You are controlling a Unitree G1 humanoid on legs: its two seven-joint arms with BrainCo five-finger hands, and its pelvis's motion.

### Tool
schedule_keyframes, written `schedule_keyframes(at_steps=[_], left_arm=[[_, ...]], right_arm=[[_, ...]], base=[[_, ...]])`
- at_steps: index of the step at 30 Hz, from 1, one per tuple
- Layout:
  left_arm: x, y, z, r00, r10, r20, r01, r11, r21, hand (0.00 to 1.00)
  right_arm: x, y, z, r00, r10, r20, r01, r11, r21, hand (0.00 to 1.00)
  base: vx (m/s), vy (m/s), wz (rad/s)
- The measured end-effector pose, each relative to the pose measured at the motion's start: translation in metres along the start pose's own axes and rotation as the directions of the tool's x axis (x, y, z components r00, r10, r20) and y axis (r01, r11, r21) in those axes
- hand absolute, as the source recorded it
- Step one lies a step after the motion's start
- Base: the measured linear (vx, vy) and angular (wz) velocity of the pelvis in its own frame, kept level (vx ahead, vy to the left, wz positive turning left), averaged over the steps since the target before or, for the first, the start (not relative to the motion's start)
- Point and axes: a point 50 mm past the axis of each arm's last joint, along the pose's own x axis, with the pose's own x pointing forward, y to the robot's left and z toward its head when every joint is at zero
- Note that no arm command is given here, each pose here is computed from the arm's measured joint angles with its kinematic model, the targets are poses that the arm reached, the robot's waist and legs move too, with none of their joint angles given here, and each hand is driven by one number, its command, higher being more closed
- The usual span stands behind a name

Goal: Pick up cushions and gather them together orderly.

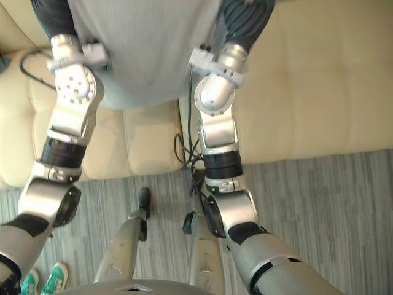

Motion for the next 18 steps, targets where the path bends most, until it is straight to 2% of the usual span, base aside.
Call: schedule_keyframes(at_steps=[6, 7, 8, 9, 13, 16, 18], left_arm=[[0.032, -0.007, 0.019, 0.999, 0.038, 0.037, -0.038, 0.999, 0.008, 1.0], [0.033, -0.008, 0.021, 0.998, 0.04, 0.038, -0.041, 0.999, 0.007, 0.0], [0.035, -0.009, 0.024, 0.998, 0.043, 0.046, -0.043, 0.999, 0.002, 0.0], [0.037, -0.009, 0.026, 0.998, 0.046, 0.051, -0.046, 0.999, -0.002, 0.0], [0.047, -0.001, 0.027, 0.992, 0.121, 0.021, -0.121, 0.993, -0.011, 0.0], [0.043, -0.004, 0.01, 0.988, 0.137, -0.071, -0.138, 0.99, -0.009, 0.0], [0.043, -0.005, 0.01, 0.987, 0.141, -0.075, -0.143, 0.99, -0.019, 0.0]], right_arm=[[0.026, 0.019, 0.024, 0.995, -0.084, 0.059, 0.08, 0.995, 0.065, 1.0], [0.028, 0.02, 0.027, 0.994, -0.091, 0.066, 0.086, 0.994, 0.074, 1.0], [0.032, 0.022, 0.033, 0.991, -0.108, 0.08, 0.101, 0.991, 0.091, 1.0], [0.034, 0.023, 0.036, 0.989, -0.116, 0.088, 0.107, 0.989, 0.102, 0.0], [0.045, 0.033, 0.057, 0.98, -0.146, 0.131, 0.124, 0.979, 0.162, 0.0], [0.05, 0.031, 0.05, 0.981, -0.172, 0.088, 0.159, 0.977, 0.142, 0.0], [0.052, 0.031, 0.053, 0.981, -0.17, 0.098, 0.155, 0.977, 0.144, 0.0]], base=[[-0.04, 0.068, 0.02], [-0.05, 0.063, 0.04], [-0.03, 0.035, 0.07], [-0.04, 0.04, 0.11], [-0.04, 0.028, 0.1], [-0.04, 0.032, 0.11], [-0.04, 0.038, 0.04]])
